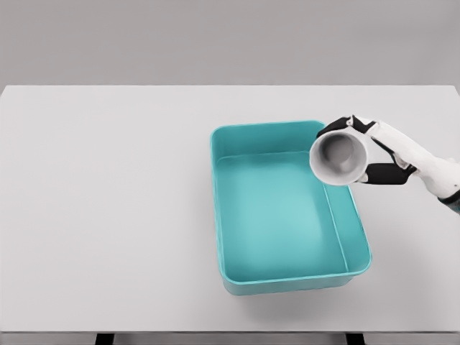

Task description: Put the paper cup into the basket with your right arm

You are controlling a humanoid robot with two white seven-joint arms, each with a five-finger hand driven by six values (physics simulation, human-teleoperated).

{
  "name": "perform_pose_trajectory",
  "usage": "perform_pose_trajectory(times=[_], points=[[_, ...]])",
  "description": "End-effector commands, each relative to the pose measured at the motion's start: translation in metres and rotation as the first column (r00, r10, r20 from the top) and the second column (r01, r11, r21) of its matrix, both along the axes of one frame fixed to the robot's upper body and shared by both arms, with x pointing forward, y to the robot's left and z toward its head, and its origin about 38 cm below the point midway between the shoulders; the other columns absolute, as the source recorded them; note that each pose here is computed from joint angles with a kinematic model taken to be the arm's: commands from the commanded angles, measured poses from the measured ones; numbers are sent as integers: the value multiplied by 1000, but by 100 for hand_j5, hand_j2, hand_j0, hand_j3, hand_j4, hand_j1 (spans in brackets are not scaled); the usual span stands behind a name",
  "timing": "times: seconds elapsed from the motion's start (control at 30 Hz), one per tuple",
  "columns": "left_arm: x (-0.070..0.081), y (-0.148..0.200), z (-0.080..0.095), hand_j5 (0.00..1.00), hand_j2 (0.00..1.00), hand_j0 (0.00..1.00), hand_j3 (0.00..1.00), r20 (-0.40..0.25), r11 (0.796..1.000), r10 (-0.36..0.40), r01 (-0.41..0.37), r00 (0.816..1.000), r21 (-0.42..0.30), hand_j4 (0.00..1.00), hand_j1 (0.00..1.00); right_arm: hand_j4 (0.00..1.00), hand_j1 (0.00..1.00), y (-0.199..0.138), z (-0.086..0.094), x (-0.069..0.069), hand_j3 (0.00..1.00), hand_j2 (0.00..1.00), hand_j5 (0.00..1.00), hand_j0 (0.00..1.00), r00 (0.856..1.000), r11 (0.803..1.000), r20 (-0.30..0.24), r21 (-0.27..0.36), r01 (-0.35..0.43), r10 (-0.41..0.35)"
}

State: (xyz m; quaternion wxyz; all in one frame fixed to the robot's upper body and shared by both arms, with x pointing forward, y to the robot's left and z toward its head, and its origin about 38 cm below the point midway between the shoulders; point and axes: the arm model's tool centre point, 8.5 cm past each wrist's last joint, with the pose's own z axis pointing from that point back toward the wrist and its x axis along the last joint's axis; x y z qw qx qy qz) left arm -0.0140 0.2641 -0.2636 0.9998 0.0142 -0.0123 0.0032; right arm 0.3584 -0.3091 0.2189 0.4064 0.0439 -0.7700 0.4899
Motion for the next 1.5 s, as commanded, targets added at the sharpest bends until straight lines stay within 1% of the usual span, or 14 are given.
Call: perform_pose_trajectory(times=[0.0,0.17,0.27,0.37,0.43,0.57,0.63,0.93,1.0,1.07,1.3,1.4,1.43,1.47], points=[[0,0,0,100,100,100,100,0,1000,0,0,1000,0,100,100,50,50,8,-9,-1,50,50,50,50,1000,999,-13,-46,-12,12],[0,0,0,100,100,100,100,0,1000,0,0,1000,0,100,100,50,50,22,-13,3,50,50,50,50,999,989,10,-146,-33,35],[0,0,0,100,100,100,100,0,1000,0,0,1000,0,100,100,50,50,31,-6,2,50,50,50,50,997,978,45,-204,-45,56],[0,0,0,100,100,100,100,0,1000,0,0,1000,0,100,100,50,50,35,2,4,50,50,50,50,995,972,70,-227,-54,72],[0,0,0,100,100,100,100,0,1000,0,0,1000,0,100,100,51,51,45,2,7,51,51,51,51,992,959,78,-272,-72,97],[0,0,0,100,100,100,100,0,1000,0,0,1000,0,100,100,50,50,54,-1,10,50,50,50,50,989,943,75,-318,-96,126],[0,0,0,100,100,100,100,0,1000,0,0,1000,0,100,100,50,50,59,-5,9,50,50,50,50,987,926,69,-361,-110,145],[0,0,0,100,100,100,100,0,1000,0,0,1000,0,100,100,51,51,58,-9,8,51,51,51,51,981,881,35,-447,-155,191],[0,0,0,100,100,100,100,0,1000,0,0,1000,0,100,100,57,57,58,-7,8,57,57,57,57,980,879,39,-451,-156,193],[0,0,0,100,100,100,100,0,1000,0,0,1000,0,100,100,82,82,58,-8,10,82,82,82,82,983,881,31,-449,-149,182],[0,0,0,100,100,100,100,0,1000,0,0,1000,0,100,100,91,91,58,-6,11,91,91,91,91,985,882,29,-451,-141,172],[0,0,0,100,100,100,100,0,1000,0,0,1000,0,100,100,93,93,57,2,15,93,93,93,93,984,881,51,-454,-130,171],[0,0,0,100,100,100,100,0,1000,0,0,1000,0,100,100,98,98,56,5,16,98,98,98,98,984,883,57,-453,-125,169],[0,0,0,100,100,100,100,0,1000,0,0,1000,0,100,100,98,98,55,7,16,98,98,98,98,984,887,57,-444,-125,167]])
